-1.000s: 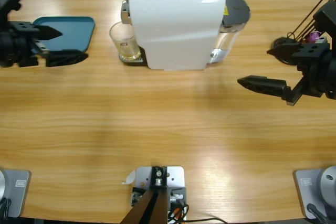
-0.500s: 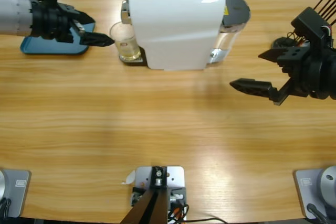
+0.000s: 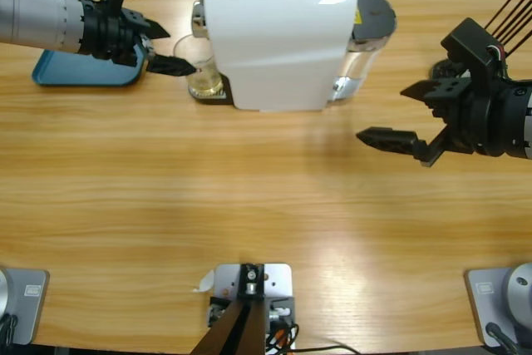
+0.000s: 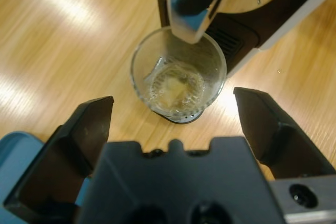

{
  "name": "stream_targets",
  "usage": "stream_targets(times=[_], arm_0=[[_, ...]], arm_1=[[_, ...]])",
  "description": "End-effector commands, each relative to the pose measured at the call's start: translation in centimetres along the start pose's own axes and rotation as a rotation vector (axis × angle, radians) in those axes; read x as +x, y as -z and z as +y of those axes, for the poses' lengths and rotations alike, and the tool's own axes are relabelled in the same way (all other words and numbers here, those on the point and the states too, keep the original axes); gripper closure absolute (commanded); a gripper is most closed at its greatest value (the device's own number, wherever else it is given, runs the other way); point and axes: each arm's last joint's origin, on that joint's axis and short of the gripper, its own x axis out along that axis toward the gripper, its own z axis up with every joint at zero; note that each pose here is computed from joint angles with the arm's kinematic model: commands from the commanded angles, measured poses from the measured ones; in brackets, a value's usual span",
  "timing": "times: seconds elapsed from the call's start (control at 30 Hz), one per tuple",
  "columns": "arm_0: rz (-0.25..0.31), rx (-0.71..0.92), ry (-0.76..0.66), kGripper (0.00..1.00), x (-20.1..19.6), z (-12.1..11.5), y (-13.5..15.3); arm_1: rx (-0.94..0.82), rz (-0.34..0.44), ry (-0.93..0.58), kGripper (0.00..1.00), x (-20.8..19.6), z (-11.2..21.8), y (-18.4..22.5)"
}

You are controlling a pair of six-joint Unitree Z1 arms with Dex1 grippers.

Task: Pour coffee

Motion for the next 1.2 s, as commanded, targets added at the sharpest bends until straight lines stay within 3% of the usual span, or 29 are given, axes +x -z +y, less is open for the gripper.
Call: stream_targets(times=[0.03,0.4,0.53,0.83,0.93,1.0,1.07,1.2], arm_0=[[0.032,-0.006,0.043,0.013,2.4,0.9,0.8],[0.029,-0.004,0.059,0.019,4.2,1.8,0.1],[0.043,-0.007,0.076,0.181,4.8,1.8,0.6],[0.049,-0.01,0.094,0.222,5.2,1.7,0.8],[0.031,-0.015,0.144,0.566,5.3,1.5,0.9],[0.027,-0.017,0.156,0.656,5.3,1.4,0.8],[0.026,-0.017,0.157,0.864,5.4,1.5,0.8],[0.036,-0.021,0.152,0.892,5.6,1.6,1.0]], arm_1=[[0.002,0.063,-0.013,0.009,1.6,-0.1,0.7],[0.001,0.079,-0.017,0.009,2.2,0.0,0.7],[0.001,0.083,-0.018,0.009,2.3,0.0,0.7],[0.001,0.086,-0.019,0.009,2.4,0.0,0.7],[0.001,0.087,-0.021,0.009,2.5,0.0,0.6],[0.001,0.088,-0.02,0.009,2.5,0.0,0.6],[0.001,0.087,-0.021,0.009,2.5,0.0,0.6],[0.001,0.087,-0.021,0.009,2.5,0.0,0.7]])
